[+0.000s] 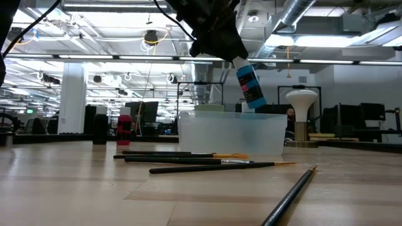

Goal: Pick & Place Paint Supplies
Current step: Put the blue paint bottle into the transparent bin

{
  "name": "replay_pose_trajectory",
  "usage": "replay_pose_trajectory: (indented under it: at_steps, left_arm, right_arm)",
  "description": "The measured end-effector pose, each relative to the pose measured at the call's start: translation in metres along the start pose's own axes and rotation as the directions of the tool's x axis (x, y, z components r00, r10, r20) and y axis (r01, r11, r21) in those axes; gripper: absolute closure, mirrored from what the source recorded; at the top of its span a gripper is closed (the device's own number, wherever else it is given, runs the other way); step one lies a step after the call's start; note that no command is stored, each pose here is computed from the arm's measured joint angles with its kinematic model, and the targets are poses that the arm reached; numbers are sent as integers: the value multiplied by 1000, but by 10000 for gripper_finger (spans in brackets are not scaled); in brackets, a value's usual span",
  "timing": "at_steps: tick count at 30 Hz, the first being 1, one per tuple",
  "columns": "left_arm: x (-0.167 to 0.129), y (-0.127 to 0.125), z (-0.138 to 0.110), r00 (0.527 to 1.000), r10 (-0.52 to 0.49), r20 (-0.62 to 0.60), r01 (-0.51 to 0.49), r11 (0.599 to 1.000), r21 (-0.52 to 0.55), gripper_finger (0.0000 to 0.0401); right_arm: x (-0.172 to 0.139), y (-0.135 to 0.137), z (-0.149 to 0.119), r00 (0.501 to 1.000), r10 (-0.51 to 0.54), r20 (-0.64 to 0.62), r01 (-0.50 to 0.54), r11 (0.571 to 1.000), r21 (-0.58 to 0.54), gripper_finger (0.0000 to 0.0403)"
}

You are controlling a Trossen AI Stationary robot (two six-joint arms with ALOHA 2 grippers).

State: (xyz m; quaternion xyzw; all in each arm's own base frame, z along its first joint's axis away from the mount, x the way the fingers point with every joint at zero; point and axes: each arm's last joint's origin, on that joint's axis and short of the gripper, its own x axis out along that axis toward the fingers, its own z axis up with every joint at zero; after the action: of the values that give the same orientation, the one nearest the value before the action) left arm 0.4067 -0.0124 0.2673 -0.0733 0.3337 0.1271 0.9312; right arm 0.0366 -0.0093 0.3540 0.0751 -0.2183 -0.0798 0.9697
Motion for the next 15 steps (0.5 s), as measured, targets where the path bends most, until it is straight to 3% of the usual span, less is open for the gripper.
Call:
replay_pose_trajectory:
  at_steps: [15]
  left_arm:
    - [0,1,-3,1000,9,-28,-8,1000,26,295]
  right_arm:
    - [0,0,0,1000,0,0,0,1000,0,230]
